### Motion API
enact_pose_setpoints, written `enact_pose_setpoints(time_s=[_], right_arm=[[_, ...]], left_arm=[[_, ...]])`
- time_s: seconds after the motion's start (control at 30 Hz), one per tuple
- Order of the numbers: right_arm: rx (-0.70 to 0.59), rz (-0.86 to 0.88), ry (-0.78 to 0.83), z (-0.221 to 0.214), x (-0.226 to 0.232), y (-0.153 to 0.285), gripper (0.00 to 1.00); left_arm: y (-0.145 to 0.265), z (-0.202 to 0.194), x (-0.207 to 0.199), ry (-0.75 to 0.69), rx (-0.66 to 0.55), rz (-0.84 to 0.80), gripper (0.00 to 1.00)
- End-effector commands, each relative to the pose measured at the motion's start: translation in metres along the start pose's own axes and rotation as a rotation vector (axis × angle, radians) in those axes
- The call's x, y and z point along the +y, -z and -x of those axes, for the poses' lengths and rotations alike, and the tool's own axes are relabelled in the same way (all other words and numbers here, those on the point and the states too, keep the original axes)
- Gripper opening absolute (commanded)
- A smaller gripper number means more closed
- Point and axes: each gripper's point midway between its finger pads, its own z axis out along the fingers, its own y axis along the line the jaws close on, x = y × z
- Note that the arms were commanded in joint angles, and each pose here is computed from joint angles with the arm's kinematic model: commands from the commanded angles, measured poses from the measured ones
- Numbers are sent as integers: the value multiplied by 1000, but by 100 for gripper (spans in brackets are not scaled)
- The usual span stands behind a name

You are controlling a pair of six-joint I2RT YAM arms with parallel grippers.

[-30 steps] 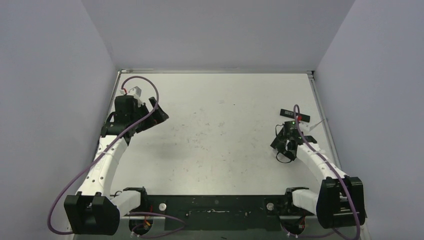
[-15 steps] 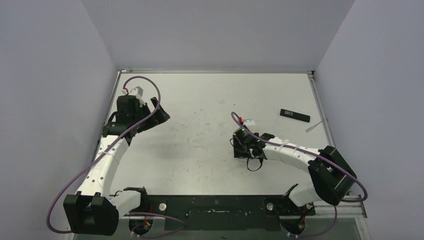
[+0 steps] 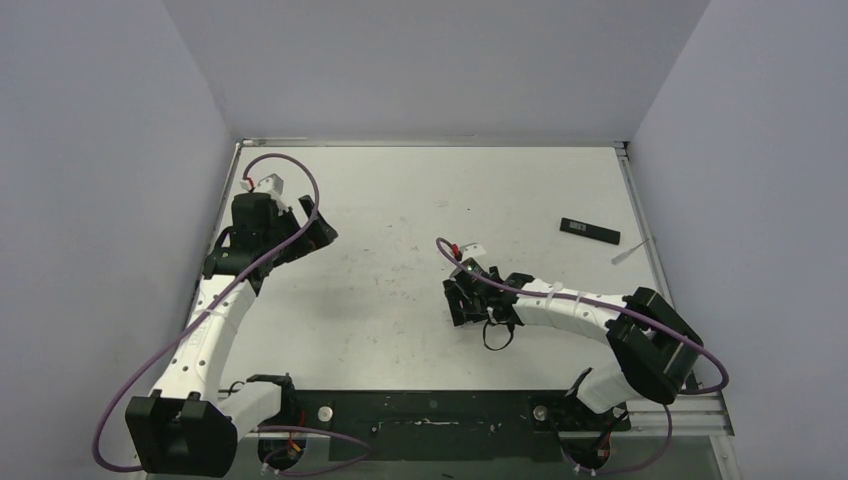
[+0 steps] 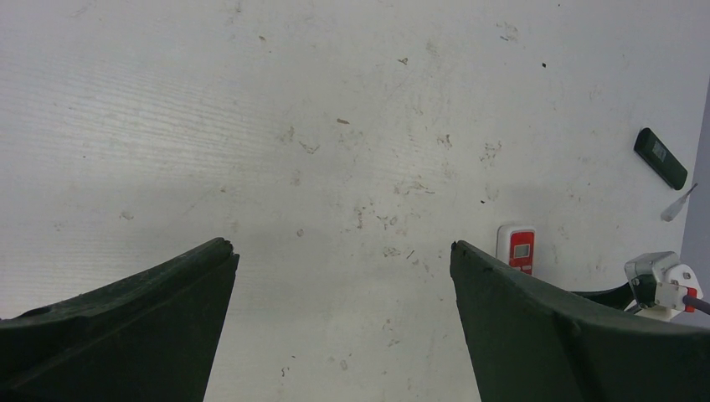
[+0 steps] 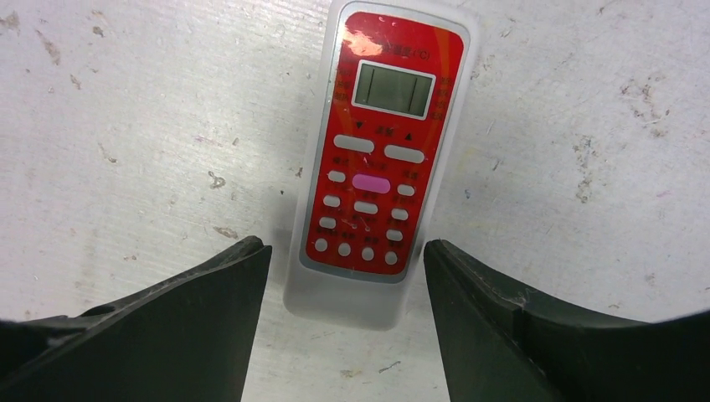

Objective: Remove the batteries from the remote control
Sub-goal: Move the remote control to the center of the board, then pick up the remote control from the center of the board.

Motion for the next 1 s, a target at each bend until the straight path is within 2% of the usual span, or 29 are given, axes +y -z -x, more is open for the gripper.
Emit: enact_pose_setpoints(time_s=[0.0, 0.1, 0.37, 0.47, 0.53, 0.67, 0.8, 0.97], right_arm=[[-42, 2, -58, 12, 5, -3, 70], [-50, -15, -84, 16, 4, -1, 75], [-147, -98, -155, 46, -10, 22, 100], [-202, -165, -208, 54, -24, 28, 90], [-238, -190, -216, 55, -30, 28, 90], [-114, -264, -231, 27, -42, 18, 90], [-100, -195, -245, 15, -24, 11, 90], [-91, -66, -296, 9, -2, 4, 98]], left_arm=[[0, 11, -8, -12, -36, -23, 99], [1, 11, -7, -14, -37, -20, 99], [1, 12, -9, -10, -41, -27, 97], [2, 13, -7, -6, -44, -12, 97], [3, 13, -5, -3, -47, -4, 97], [2, 11, 0, -4, -44, 20, 97], [3, 12, 5, 14, -47, 46, 97], [2, 11, 11, 31, -44, 75, 97]])
